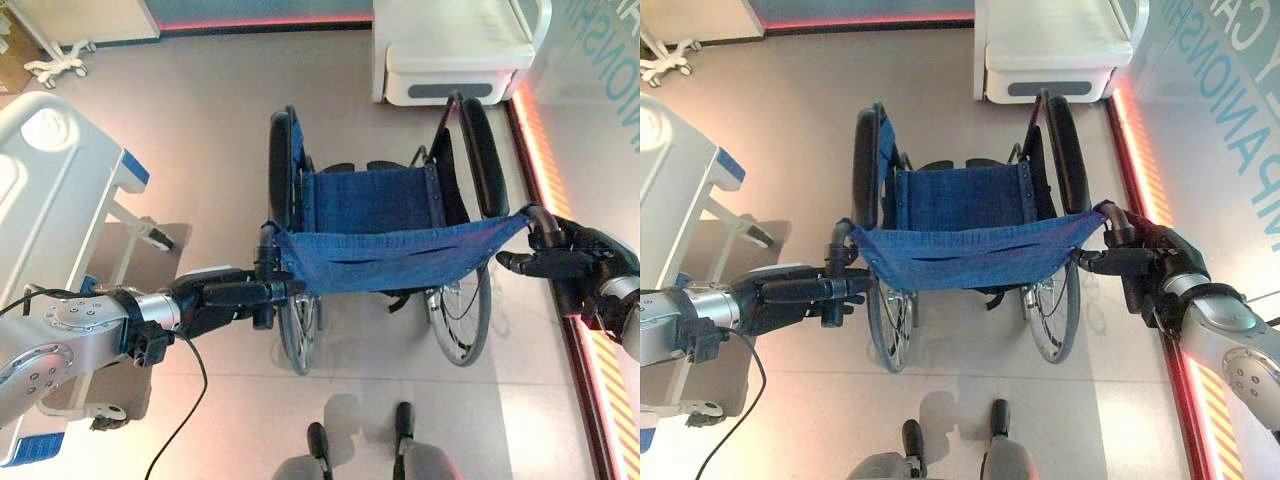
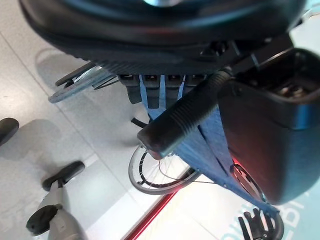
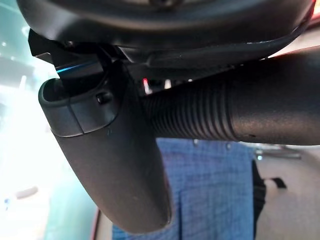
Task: Push the wheelchair next to the bed
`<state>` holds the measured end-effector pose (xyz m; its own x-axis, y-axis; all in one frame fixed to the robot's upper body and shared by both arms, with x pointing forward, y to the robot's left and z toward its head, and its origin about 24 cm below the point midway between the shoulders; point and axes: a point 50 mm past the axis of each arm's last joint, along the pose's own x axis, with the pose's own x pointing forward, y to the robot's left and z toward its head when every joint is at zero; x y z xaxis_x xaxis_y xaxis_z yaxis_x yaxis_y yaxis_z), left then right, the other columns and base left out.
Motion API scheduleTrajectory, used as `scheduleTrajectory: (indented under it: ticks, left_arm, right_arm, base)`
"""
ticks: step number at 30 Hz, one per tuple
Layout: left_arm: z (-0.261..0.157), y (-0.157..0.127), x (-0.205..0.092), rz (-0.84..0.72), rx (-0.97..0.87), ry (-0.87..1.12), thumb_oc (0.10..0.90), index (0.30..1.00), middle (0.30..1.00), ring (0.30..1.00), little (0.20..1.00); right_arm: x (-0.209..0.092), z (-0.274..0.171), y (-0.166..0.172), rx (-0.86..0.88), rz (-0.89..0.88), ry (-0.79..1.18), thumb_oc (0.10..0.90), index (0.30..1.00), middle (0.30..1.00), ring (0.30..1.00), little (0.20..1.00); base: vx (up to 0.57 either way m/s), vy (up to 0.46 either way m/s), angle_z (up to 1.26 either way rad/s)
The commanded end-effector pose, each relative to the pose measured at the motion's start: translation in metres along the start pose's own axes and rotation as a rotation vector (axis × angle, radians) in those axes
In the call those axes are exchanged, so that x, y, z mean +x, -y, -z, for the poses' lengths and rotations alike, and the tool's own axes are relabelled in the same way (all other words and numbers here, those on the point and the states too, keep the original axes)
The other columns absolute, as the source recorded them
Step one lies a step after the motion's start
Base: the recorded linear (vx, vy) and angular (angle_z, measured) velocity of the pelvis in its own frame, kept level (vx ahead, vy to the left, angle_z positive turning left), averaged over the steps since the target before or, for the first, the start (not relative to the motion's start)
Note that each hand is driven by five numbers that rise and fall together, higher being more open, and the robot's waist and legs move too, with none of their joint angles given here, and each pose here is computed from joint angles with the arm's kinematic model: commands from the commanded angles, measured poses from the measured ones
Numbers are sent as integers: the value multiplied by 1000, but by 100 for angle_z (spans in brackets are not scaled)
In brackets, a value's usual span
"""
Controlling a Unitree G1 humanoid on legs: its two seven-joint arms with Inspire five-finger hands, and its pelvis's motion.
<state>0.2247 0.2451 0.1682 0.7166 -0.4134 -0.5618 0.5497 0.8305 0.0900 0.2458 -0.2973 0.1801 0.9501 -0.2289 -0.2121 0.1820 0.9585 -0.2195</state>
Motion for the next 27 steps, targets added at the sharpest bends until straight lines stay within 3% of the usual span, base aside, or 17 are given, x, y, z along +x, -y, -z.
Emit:
scheduleTrajectory:
  ticks: [1,2,3,5,7,27]
  left_arm:
    - [-26,-2,-4,23,-1,123,800,900,900,900,900]
    - [-26,-2,-4,20,-4,129,800,900,900,900,900]
    - [-29,-2,-3,2,-20,153,800,900,900,900,900]
    - [-33,-4,-1,-17,-30,182,800,900,900,900,900]
    - [-38,-5,0,-37,-59,220,400,300,300,300,300]
    - [-58,-9,-5,-161,-153,468,400,300,300,300,300]
  right_arm:
    - [2,-14,1,-42,36,52,549,524,524,524,524]
    - [2,-14,1,-42,34,52,549,524,524,524,524]
    - [4,-14,0,-45,31,52,400,300,300,300,300]
    - [6,-13,-2,-49,25,52,400,300,300,300,300]
    - [8,-12,-4,-51,21,51,400,300,300,300,300]
    - [10,-14,-14,-44,-33,81,400,300,300,300,300]
  base:
    - [0,0,0]
    - [0,0,0]
    - [0,0,0]
    - [0,0,0]
    - [0,0,0]
    - [-5,-11,0]
